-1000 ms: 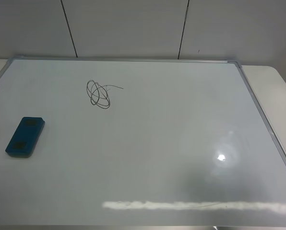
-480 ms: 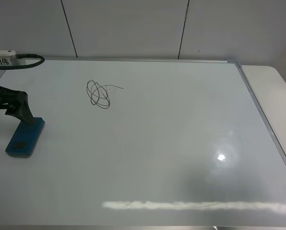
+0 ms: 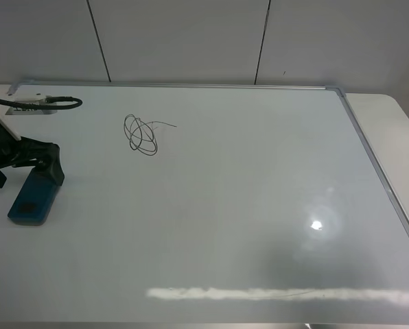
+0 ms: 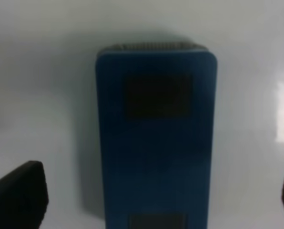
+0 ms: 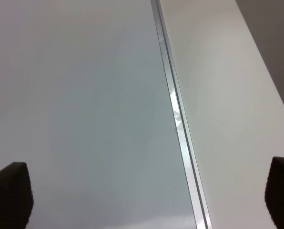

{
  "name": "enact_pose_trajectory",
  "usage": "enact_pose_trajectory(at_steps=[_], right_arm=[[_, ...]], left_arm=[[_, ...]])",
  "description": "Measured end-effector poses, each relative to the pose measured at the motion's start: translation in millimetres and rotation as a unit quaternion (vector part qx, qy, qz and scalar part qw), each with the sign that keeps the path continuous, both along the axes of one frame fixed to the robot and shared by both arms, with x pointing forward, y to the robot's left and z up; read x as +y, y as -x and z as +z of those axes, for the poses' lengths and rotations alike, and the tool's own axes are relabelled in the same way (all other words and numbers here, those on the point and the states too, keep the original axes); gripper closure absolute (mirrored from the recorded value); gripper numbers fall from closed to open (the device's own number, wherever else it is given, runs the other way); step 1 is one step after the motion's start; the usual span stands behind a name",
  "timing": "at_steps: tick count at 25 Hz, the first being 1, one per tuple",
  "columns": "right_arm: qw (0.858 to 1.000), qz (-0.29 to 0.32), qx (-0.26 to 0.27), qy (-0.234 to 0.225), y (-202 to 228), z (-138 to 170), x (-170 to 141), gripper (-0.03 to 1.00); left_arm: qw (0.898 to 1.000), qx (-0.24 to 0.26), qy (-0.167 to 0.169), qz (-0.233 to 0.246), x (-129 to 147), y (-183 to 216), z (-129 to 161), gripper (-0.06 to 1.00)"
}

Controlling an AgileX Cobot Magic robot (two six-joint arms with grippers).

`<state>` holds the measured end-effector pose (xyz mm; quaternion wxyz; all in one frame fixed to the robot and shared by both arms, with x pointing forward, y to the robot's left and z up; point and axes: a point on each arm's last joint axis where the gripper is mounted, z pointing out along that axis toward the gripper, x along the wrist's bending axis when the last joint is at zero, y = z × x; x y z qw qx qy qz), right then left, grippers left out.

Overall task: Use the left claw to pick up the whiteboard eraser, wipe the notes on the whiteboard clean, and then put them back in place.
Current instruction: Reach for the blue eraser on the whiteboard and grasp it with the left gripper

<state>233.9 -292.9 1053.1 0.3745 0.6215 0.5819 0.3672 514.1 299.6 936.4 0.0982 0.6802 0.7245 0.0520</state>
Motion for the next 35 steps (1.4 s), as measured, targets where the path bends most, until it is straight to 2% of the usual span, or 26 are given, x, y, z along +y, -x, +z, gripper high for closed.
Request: enact_pose_trajectory(at_steps=[8,19,35], right_arm=[[1.0,0.0,0.0,0.0,0.0,0.0,0.0,0.0],[1.0,0.0,0.0,0.0,0.0,0.0,0.0,0.0],[1.0,0.0,0.0,0.0,0.0,0.0,0.0,0.0]], left_arm=[[1.0,0.003,-0.002,-0.001,0.3,-1.8,-5.1,-0.05],[0.999,0.04,-0.007,-0.008,1.1,-3.2,-24.8,-0.05],[0.999,0.038,-0.024,-0.02,3.8,-5.2,-29.2,-0.05]])
